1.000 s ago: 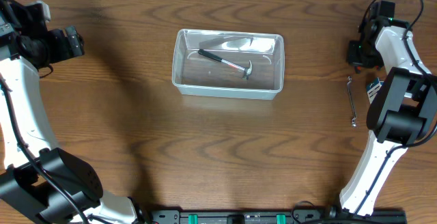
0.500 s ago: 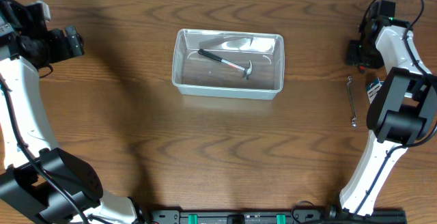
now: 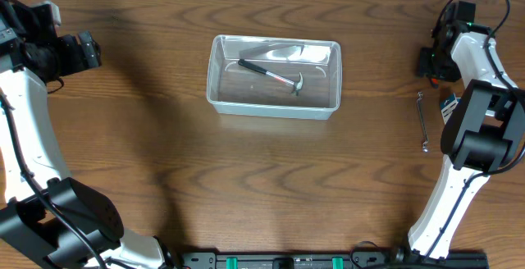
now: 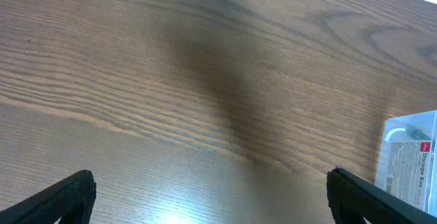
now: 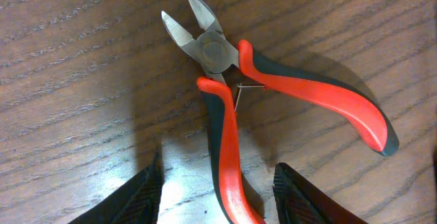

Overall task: Pack container
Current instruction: 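Move the right gripper back and lower onto the red-handled pliers, then grasp the pliers with the right gripper and carry toward container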

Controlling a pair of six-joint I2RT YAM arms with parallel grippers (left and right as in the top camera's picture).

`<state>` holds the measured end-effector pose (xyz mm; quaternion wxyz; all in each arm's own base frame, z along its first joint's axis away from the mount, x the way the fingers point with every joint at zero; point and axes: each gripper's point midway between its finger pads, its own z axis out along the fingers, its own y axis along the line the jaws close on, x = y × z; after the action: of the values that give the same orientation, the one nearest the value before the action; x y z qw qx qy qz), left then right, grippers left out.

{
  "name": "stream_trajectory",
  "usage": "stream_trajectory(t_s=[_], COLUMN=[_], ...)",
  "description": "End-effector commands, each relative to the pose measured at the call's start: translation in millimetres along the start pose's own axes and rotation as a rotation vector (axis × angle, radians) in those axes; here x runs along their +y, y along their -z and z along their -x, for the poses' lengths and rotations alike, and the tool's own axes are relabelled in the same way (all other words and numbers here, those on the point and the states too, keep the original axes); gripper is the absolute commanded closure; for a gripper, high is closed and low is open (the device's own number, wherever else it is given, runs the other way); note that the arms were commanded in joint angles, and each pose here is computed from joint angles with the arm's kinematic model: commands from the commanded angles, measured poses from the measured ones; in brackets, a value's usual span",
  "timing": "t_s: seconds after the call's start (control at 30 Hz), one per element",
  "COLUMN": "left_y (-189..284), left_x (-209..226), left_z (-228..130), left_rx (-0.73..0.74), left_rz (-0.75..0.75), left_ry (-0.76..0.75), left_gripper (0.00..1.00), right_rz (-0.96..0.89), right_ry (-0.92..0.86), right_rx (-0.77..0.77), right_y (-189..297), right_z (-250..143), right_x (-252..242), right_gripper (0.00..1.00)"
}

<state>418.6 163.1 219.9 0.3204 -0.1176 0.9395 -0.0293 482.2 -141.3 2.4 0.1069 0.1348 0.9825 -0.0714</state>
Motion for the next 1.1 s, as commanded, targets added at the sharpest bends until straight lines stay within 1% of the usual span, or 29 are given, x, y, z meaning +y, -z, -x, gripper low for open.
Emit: stream_trajectory(t_s=[0.0,0.03,0.07,0.1,0.13,0.2,0.27,0.47,0.57,0.67,0.87,0.97,1.07], left_y=[3.0,3.0,3.0,3.0,3.0,3.0,3.0,3.0,3.0,3.0,3.0,3.0,3.0], left_x=[-2.6,-2.6,-2.5,-2.6,-2.6,-2.6,-2.5,-2.5,-2.6,-2.6,-2.6,-2.5,-2.6], left_z=[4.6,4.6,4.5,4.6,4.6,4.6,4.5,4.5,4.6,4.6,4.6,4.5,4.5], left_rx=[-0.012,-0.012,-0.012,-0.012,-0.012,-0.012,-0.012,-0.012,-0.012,-0.012,-0.012,-0.012,-0.012], left_rz=[-0.012,-0.012,-0.011,-0.012,-0.012,-0.012,-0.011,-0.011,-0.012,-0.012,-0.012,-0.011,-0.012], left_ry=[0.003,0.003,0.003,0.003,0.003,0.003,0.003,0.003,0.003,0.003,0.003,0.003,0.003], left_gripper=[0.02,0.02,0.02,0.01,0.02,0.02,0.02,0.02,0.02,0.02,0.02,0.02,0.02], right_rz=[-0.007,-0.008,-0.008,-0.008,-0.008,-0.008,-0.008,0.02,0.036,0.047,0.07,0.112,0.213], right_ry=[-0.001,-0.002,-0.002,-0.002,-0.002,-0.001,-0.001,0.026,0.028,0.033,0.08,0.162,0.262], right_rx=[0.067,0.066,0.066,0.067,0.066,0.069,0.07,0.068,0.02,-0.073,-0.287,-0.382,-0.449], right_y=[-25.5,-25.5,-25.5,-25.7,-25.5,-25.6,-25.4,-21.1,-3.9,29.5,123.4,173.1,215.0], right_z=[-16.4,-16.3,-16.2,-16.4,-16.3,-16.8,-17.1,-16.2,0.4,32.6,95.3,111.8,113.2], right_x=[-2.9,-3.1,-3.1,-3.1,-3.1,-3.1,-3.1,1.6,4.8,9.7,32.3,60.4,103.1], right_gripper=[0.49,0.55,0.67,0.78,0.85,0.94,0.98,0.99,0.99,0.99,0.99,0.99,0.99])
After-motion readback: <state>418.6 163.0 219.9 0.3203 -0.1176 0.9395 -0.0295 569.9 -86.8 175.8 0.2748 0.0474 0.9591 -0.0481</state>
